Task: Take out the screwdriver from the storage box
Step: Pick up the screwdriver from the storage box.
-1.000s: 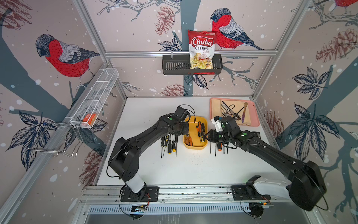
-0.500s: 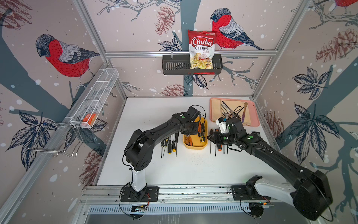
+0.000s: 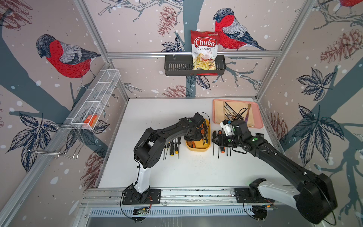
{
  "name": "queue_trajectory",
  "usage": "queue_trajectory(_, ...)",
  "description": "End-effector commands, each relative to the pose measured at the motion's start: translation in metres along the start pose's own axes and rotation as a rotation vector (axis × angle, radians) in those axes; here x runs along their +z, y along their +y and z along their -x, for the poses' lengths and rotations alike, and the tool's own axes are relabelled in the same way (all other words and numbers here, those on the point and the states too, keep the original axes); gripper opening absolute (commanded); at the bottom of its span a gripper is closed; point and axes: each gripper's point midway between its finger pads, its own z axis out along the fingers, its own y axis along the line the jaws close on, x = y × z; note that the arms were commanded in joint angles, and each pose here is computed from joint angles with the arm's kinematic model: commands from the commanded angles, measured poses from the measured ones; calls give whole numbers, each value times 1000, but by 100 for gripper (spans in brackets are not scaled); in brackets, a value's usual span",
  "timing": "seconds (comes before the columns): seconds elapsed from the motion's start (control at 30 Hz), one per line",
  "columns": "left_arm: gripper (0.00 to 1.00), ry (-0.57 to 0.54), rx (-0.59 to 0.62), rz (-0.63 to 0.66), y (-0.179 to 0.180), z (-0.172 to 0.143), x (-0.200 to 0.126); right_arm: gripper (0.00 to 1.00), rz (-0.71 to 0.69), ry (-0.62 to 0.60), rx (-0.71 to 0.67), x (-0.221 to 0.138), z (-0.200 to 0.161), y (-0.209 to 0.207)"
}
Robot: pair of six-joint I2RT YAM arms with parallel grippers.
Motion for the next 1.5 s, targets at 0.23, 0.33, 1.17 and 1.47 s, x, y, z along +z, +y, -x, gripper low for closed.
queue_trajectory(0.23,39,43,-14,30,6,-10,24,42,9,-5,-9,0,3,-4)
queue_trajectory(0.33,36,50,-9,33,6,-11,28,42,6,-8,-2,0,3,-6)
queue_trajectory(1.17,14,-30,83,-23,-9,11,-25,41,10,-58,45,-6,12,-5)
queue_trajectory(1.47,14,-80,80,-40,0,17,-59,40,65,-58,35,-1,13,14)
